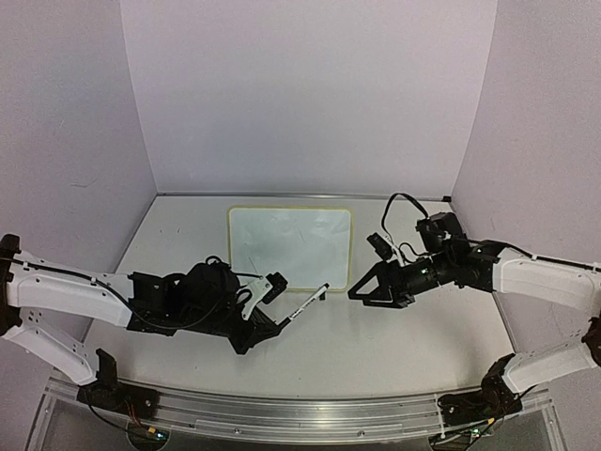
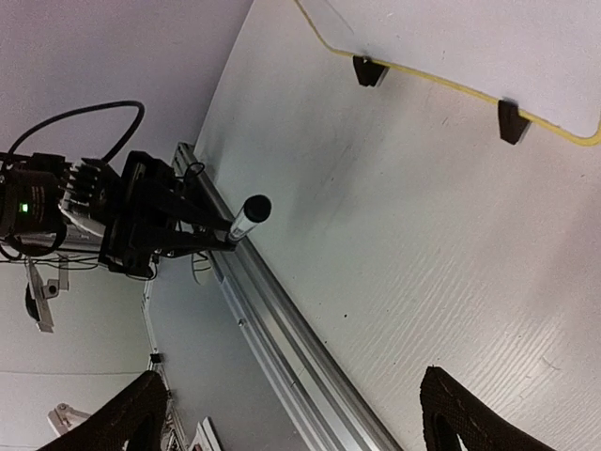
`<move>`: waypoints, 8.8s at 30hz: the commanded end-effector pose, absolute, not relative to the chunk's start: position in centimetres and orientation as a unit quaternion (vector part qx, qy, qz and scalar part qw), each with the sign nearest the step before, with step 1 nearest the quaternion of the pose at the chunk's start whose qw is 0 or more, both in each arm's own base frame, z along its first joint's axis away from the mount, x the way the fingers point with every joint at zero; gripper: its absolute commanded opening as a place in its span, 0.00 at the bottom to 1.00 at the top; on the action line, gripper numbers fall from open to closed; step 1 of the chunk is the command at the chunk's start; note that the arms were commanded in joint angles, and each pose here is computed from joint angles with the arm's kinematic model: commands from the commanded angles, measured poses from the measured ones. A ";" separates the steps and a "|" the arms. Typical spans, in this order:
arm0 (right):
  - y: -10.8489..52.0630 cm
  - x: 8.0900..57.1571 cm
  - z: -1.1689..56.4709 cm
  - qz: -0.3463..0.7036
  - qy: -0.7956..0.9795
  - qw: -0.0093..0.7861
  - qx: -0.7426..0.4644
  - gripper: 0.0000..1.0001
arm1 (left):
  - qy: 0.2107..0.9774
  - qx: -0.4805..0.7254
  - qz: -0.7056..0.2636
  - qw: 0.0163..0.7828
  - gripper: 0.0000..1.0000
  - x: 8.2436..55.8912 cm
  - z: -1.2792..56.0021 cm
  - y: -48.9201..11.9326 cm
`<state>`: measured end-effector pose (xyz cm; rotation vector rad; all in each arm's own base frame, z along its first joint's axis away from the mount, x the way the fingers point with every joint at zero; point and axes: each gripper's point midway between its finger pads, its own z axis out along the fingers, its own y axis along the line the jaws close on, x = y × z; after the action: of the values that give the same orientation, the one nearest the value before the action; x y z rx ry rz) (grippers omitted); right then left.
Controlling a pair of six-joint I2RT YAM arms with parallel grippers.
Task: Write a sentence on the whiteboard
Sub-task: Pass from the left arm to the right, then pick up the whiteboard marker, then open the pen cap from the whiteboard marker, then place the pen cap at the center of the board, then hold the whiteboard at the center of the board.
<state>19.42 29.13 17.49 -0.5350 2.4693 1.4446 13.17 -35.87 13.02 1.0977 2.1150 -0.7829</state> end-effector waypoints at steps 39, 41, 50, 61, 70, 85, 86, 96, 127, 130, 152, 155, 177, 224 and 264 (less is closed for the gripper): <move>36.1 16.0 18.0 0.564 0.780 0.030 -0.270 0.22 | 0.748 0.475 -0.398 0.236 0.00 10.4 16.1 -39.8; 35.9 15.9 17.8 0.562 0.782 0.030 -0.269 0.18 | 0.747 0.478 -0.400 0.231 0.00 10.3 16.1 -39.9; 35.4 16.9 18.0 0.544 0.794 0.075 -0.259 0.00 | 0.755 0.470 -0.386 0.247 0.08 11.1 16.2 -39.6; 30.3 21.5 20.2 0.451 0.829 0.284 -0.169 0.00 | 0.778 0.271 -0.431 0.369 0.78 17.1 21.8 -35.7; 28.7 22.6 25.0 0.506 0.757 0.397 -0.114 0.00 | 0.729 0.113 -0.558 0.381 0.87 19.6 26.7 -34.3; 34.5 21.6 29.3 0.616 0.679 0.347 -0.195 0.00 | 0.707 0.132 -0.619 0.316 0.89 18.8 27.6 -37.7; 34.9 21.4 29.3 0.621 0.677 0.339 -0.201 0.00 | 0.704 0.133 -0.623 0.314 0.89 18.8 27.7 -37.9; 36.9 20.4 29.7 0.660 0.652 0.299 -0.224 0.00 | 0.660 0.148 -0.671 0.305 0.81 17.9 29.3 -38.7; 36.5 20.3 29.2 0.679 0.641 0.296 -0.201 0.00 | 0.633 0.125 -0.699 0.309 0.25 17.3 30.4 -36.7; 36.5 20.3 29.2 0.679 0.640 0.296 -0.201 0.00 | 0.632 0.127 -0.699 0.309 0.19 17.2 30.5 -36.6; 31.8 21.9 29.9 0.670 0.640 0.341 -0.162 0.00 | 0.615 0.107 -0.714 0.319 0.00 17.9 31.6 -34.3; 31.0 22.1 30.0 0.667 0.640 0.348 -0.156 0.00 | 0.617 0.108 -0.709 0.324 0.00 18.1 31.7 -33.8; 31.0 23.1 25.6 0.529 0.753 0.350 -0.176 0.00 | 0.900 0.121 -0.397 0.133 0.00 18.1 9.7 -31.7; 31.5 24.2 24.3 0.474 0.777 0.381 -0.163 0.00 | 0.940 0.100 -0.265 0.189 0.76 21.4 9.8 -26.2; 31.1 24.7 24.9 0.471 0.769 0.405 -0.152 0.00 | 0.877 0.150 -0.285 0.355 0.78 38.6 18.8 -27.7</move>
<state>24.53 30.80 24.03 -0.3800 1.9841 1.1830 37.62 -26.31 16.12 0.3697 2.3498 -0.6526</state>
